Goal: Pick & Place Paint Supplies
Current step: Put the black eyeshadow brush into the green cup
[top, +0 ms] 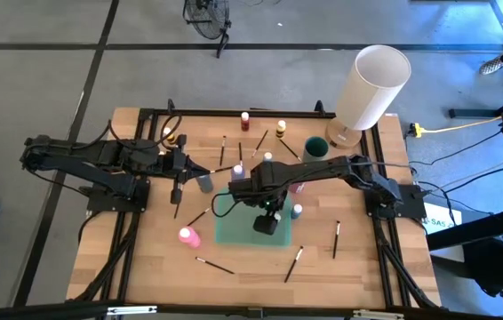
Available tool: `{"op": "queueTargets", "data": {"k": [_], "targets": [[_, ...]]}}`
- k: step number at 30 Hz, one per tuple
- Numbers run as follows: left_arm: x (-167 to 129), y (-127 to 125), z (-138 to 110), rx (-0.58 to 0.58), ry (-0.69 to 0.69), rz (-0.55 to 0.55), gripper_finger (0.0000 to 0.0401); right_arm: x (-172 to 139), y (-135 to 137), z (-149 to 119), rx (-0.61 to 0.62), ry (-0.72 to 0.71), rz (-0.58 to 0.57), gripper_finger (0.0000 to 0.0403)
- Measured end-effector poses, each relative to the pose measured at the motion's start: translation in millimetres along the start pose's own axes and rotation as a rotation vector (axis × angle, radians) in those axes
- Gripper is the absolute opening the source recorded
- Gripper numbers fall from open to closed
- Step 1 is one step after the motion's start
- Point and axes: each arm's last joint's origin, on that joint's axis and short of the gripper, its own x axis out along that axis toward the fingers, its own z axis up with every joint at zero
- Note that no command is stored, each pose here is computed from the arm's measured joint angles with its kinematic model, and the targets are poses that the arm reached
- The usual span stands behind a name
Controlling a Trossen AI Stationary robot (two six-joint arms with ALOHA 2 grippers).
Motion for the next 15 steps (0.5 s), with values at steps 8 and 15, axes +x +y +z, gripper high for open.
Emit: {"op": "queueTargets", "data": {"k": [8, 15], "targets": [[-16, 2, -5, -0.048, 0.026, -0.017, 0.0007, -35, 17, -12, -0.055, -0.082, 0.084, 0.0305], [-46, 8, -4, -0.05, -0.062, -0.016, 0.0002, -65, 54, -53, -0.169, -0.127, 0.2, 0.0305]]}}
